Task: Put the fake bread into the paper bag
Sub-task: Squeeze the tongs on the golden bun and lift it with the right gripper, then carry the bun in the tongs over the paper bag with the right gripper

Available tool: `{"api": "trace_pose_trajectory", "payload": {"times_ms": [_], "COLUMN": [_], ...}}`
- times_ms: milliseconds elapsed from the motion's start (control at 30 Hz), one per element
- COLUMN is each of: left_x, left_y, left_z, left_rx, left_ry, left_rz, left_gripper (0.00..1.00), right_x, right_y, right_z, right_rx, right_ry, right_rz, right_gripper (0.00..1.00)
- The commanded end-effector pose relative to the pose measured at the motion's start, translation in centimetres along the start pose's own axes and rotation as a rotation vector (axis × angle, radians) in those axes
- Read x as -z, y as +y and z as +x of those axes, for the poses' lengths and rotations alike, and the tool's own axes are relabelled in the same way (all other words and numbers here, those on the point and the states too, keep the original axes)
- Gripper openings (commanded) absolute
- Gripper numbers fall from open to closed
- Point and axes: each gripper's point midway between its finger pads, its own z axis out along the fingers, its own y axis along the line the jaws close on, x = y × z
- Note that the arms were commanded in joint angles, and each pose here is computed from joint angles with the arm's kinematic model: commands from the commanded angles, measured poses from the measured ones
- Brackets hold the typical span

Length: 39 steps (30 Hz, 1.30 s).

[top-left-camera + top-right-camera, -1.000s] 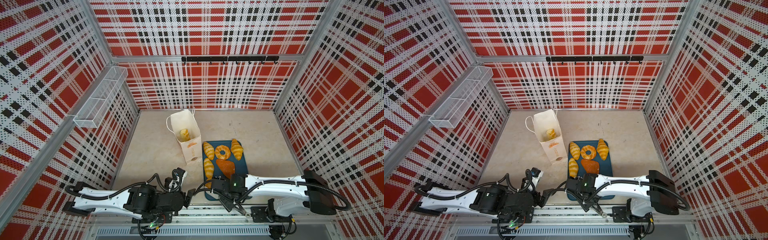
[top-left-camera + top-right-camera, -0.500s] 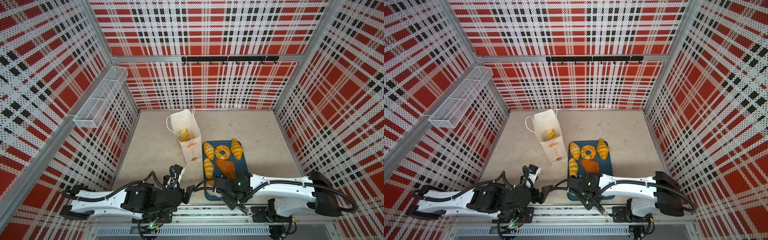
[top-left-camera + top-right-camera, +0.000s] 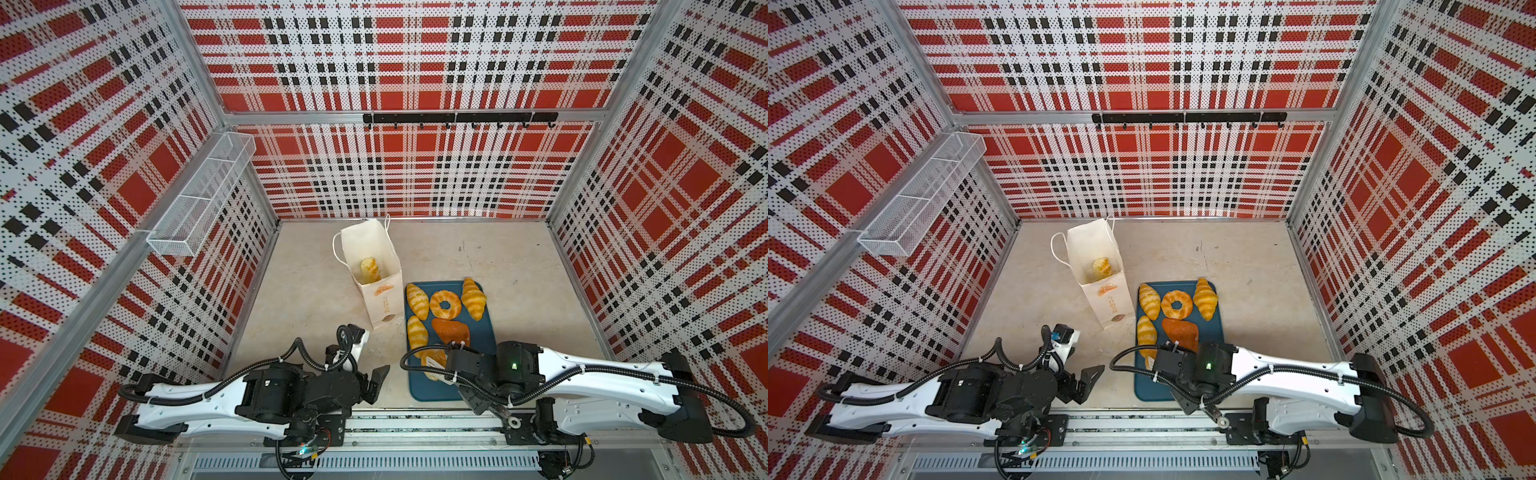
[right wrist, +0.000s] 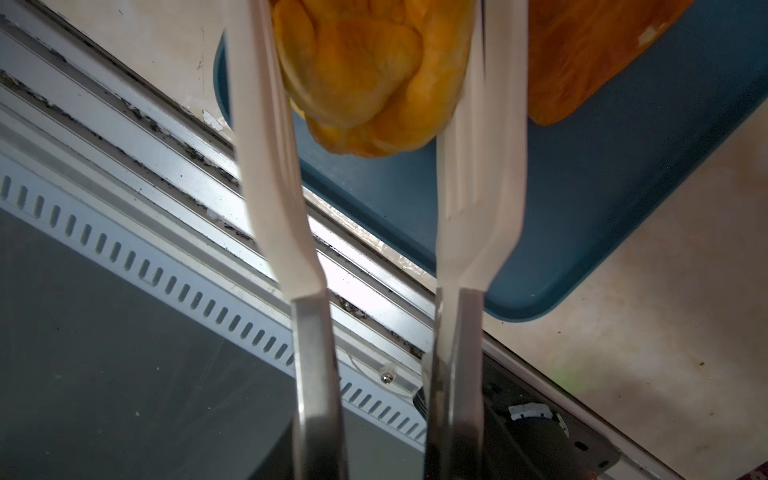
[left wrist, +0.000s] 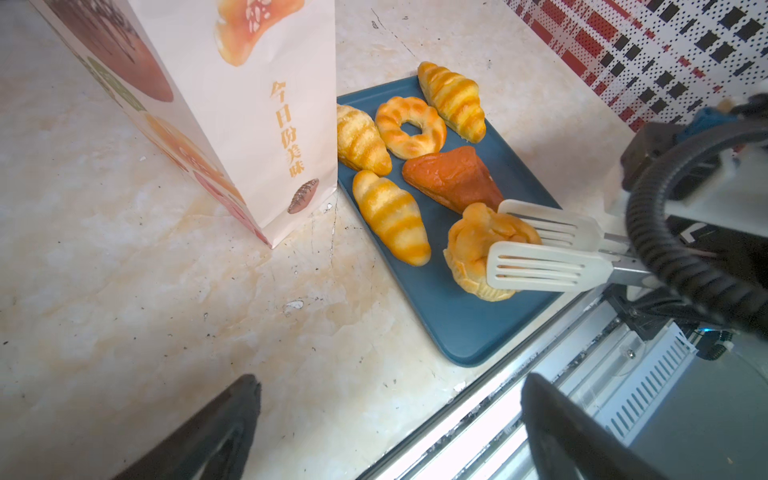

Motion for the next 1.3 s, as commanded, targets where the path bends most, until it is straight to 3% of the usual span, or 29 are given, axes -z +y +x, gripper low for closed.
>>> {"api": "trace_pose_trajectory", "payload": {"times_ms": [0, 400, 967, 1267], "left_x": [0.8, 0.7, 0.0, -0.6], "left_y": [-0.1, 0.4, 2.7, 4.2], "left_z": [-2.3, -5.8, -10.1, -11.3], "left_rx": [-0.003, 0.003, 0.016, 0.045], "left_ry": [-0.052, -0.069, -0.041, -0.037], "left_rz": [0.000, 0.005, -0.040, -0.048], "left_gripper": [0.99, 0.99, 0.99, 1.00], "right_x": [2.6, 8.0, 15.3, 18.9], "right_y": [-0.6, -1.7, -3.2, -2.0], "right_z": [-1.7, -7.4, -15.6, -20.3], "right_rx": [-0.025, -0.043, 0.033, 0.099], "right_ry": [-0.102, -0.333, -0.490, -0.586], "right_rz": [-0.005, -0.103, -0.171, -0.197], "right_gripper": [0.45, 0.46, 0.47, 0.48]}}
